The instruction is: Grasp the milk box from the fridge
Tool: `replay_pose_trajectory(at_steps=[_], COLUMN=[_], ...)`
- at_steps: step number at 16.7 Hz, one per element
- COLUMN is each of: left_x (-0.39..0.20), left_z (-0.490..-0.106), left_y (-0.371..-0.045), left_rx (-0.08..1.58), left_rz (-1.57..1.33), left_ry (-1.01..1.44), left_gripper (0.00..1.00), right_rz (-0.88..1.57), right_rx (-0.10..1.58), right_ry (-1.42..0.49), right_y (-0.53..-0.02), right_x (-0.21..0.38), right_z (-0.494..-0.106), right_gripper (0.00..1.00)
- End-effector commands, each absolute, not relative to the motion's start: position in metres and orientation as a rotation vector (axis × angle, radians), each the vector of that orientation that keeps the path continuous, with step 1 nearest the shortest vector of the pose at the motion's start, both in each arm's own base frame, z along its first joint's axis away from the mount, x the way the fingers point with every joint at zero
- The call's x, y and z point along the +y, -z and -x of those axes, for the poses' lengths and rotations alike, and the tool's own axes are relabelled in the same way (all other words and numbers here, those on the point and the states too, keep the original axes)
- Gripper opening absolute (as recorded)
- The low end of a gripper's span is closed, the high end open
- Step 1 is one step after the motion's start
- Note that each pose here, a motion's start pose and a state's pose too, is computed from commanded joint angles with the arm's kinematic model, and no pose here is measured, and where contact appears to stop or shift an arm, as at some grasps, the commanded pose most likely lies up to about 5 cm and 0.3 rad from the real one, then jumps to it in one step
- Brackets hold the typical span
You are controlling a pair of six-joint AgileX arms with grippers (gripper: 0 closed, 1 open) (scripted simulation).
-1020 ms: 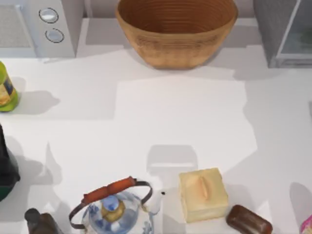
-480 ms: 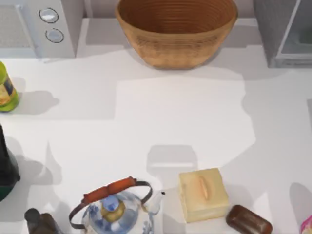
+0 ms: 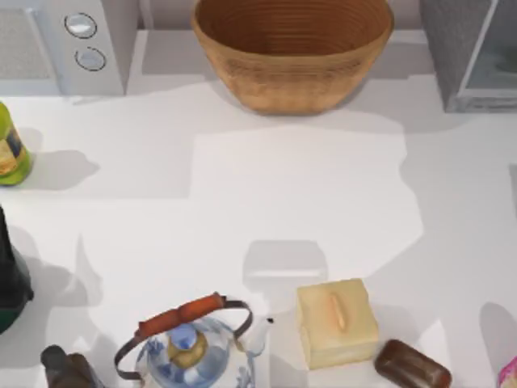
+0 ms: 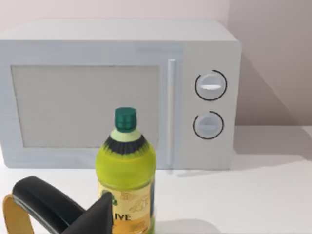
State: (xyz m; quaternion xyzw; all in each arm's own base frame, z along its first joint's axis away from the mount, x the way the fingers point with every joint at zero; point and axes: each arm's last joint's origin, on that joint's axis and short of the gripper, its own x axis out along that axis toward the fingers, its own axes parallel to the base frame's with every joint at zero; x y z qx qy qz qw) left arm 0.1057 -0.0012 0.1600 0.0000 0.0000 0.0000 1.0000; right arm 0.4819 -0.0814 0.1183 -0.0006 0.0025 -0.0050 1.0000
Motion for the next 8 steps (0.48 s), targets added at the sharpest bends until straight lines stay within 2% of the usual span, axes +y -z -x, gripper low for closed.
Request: replay_pose_trajectory(at_steps=[3,8], left_x=[-0.0012,-0.0012], left_z=[-0.1057,-0.1057], left_y=[-0.1600,-0.1600], left_rx=[0.000,0.000], left_rz=[0.000,0.000], left_ry=[0.000,0.000], left_gripper=[1.00,1.00], right_rz=[0.001,0.001], right_rx=[0.005,0.005], right_ry=[0.010,0.010], right_y=[-0.1183,-0.1183], right_x=[-0.0814,-0.0814], right_z=[-0.4819,-0.4819], right_gripper=[0.02,0.00])
